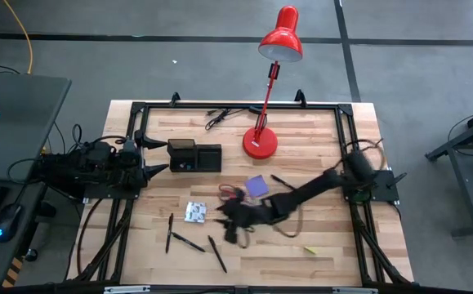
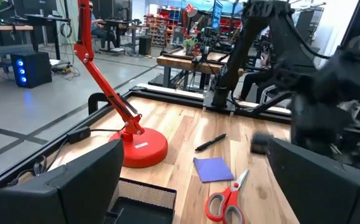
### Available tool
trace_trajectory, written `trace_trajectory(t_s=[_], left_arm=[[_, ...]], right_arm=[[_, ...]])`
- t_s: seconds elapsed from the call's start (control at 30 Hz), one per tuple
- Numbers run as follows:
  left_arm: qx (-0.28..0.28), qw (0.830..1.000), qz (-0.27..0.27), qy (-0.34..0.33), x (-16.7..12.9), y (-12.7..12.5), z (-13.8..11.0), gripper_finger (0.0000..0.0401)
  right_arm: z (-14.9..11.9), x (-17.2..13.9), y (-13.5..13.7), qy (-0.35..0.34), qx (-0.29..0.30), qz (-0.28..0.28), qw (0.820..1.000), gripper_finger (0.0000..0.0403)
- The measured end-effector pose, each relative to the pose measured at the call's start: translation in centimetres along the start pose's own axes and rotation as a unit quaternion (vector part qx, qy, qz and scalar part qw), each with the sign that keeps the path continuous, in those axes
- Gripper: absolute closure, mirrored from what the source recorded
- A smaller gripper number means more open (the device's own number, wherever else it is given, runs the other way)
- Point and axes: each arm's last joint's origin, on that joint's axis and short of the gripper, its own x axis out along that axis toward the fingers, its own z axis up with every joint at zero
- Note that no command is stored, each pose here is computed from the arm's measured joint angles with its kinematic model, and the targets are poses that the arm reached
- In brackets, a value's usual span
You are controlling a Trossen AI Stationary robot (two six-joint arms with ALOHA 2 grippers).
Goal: Pick and place office supplies into organizer
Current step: Put the yellow eraser into the black desk organizer
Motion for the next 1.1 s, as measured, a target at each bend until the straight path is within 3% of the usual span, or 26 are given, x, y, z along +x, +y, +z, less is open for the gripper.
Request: trace_trajectory(t_s=[0.33, 0.43, 0.57, 0.83, 1.1], left_arm=[[0.001, 1.0, 0.001, 0.001, 0.0, 0.0, -0.1, 0.002], [0.008, 1.0, 0.002, 0.0, 0.3, 0.0, -0.4, 0.002], [0.005, 1.0, 0.004, -0.012, 0.8, -0.1, -1.0, 0.002], [0.005, 1.0, 0.009, -0.016, 1.0, -0.1, -1.2, 0.002], [0.012, 1.0, 0.01, -0.011, 1.0, -0.1, -1.3, 0.002]], right_arm=[[-5.4, -11.6, -0.7, -0.024, 0.021, -0.071, 0.997, 0.0232], [-5.9, -14.4, -0.1, -0.02, 0.022, -0.085, 0.996, 0.0228], [-6.6, -17.2, -0.7, -0.014, 0.036, -0.147, 0.988, 0.0231], [-6.8, -18.0, -1.3, -0.021, 0.059, -0.179, 0.982, 0.0237], [-7.0, -16.7, -2.4, 0.03, 0.082, -0.184, 0.979, 0.0235]])
